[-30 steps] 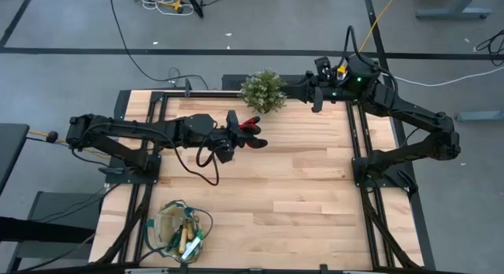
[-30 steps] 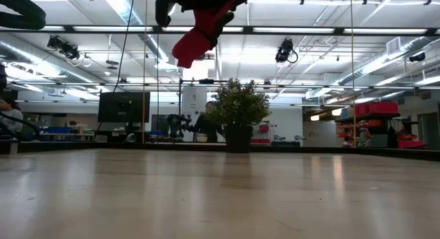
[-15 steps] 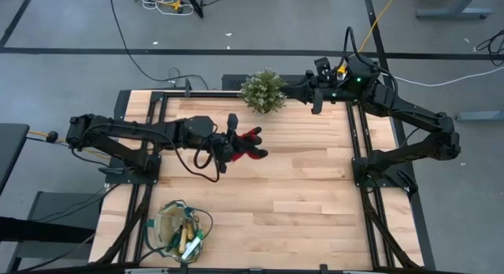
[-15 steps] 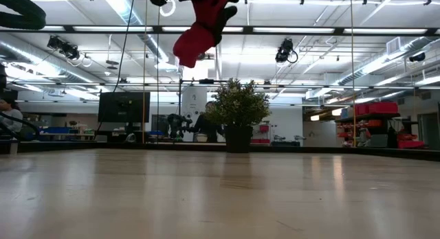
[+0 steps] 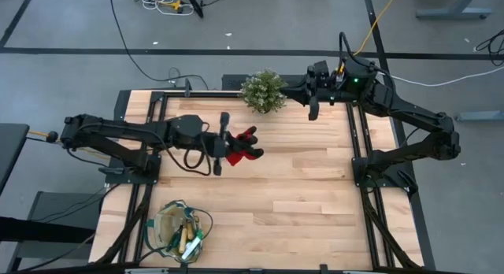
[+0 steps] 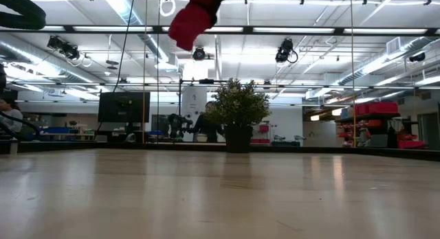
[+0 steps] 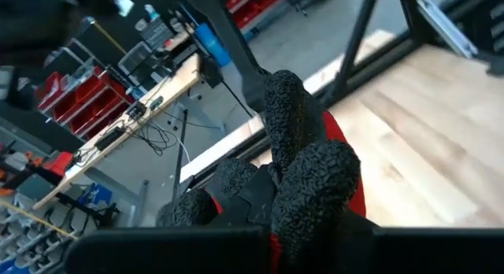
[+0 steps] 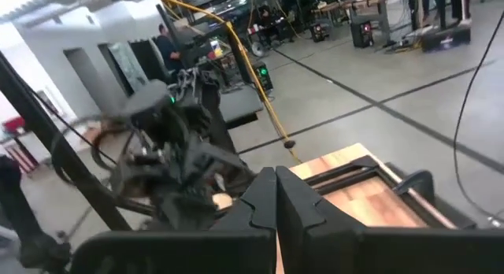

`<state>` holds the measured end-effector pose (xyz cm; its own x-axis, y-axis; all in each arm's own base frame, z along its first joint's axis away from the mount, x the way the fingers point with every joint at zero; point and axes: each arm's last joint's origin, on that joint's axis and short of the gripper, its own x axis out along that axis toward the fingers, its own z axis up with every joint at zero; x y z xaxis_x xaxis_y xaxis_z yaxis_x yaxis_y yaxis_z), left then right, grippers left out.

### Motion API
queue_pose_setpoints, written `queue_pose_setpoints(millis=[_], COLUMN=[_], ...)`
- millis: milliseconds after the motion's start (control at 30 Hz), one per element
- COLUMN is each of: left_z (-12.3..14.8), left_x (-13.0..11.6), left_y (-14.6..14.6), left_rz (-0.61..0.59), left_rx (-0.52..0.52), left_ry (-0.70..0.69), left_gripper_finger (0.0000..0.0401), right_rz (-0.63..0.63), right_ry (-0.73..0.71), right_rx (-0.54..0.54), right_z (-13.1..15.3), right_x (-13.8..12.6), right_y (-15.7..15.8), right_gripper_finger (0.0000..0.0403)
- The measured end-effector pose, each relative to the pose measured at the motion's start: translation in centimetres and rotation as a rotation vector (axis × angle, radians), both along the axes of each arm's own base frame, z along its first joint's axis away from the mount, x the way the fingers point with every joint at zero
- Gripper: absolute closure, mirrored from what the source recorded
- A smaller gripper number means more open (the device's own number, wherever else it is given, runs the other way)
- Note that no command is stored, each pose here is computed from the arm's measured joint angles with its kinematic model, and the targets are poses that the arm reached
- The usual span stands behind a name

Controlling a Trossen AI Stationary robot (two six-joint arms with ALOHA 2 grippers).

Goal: Pick & Place Garden tools in Gardening bag
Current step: Put the red gloves into the gardening bag

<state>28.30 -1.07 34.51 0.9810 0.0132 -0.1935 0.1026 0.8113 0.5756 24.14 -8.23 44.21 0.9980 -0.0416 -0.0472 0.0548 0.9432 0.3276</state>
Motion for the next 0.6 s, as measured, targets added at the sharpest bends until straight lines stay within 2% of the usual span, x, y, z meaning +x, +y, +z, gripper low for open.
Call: queue_pose_setpoints(millis=[367,600], left_z=[2.9,3.6], left_x=[-3.1,-3.9], left_y=[0.2,0.2], left_rz=[0.056,0.041], left_rx=[-0.148,-0.226], left_ry=[-0.114,-0.139], left_gripper_finger=[0.0389,0.0389], right_rz=[-0.033,0.006], right_ry=[0.019,0.048], right_rx=[-0.256,-0.317], right_z=[0.1,-0.4], right_x=[0.8,1.1], right_y=[3.0,4.6], right_gripper_finger=[0.0403,0.0403])
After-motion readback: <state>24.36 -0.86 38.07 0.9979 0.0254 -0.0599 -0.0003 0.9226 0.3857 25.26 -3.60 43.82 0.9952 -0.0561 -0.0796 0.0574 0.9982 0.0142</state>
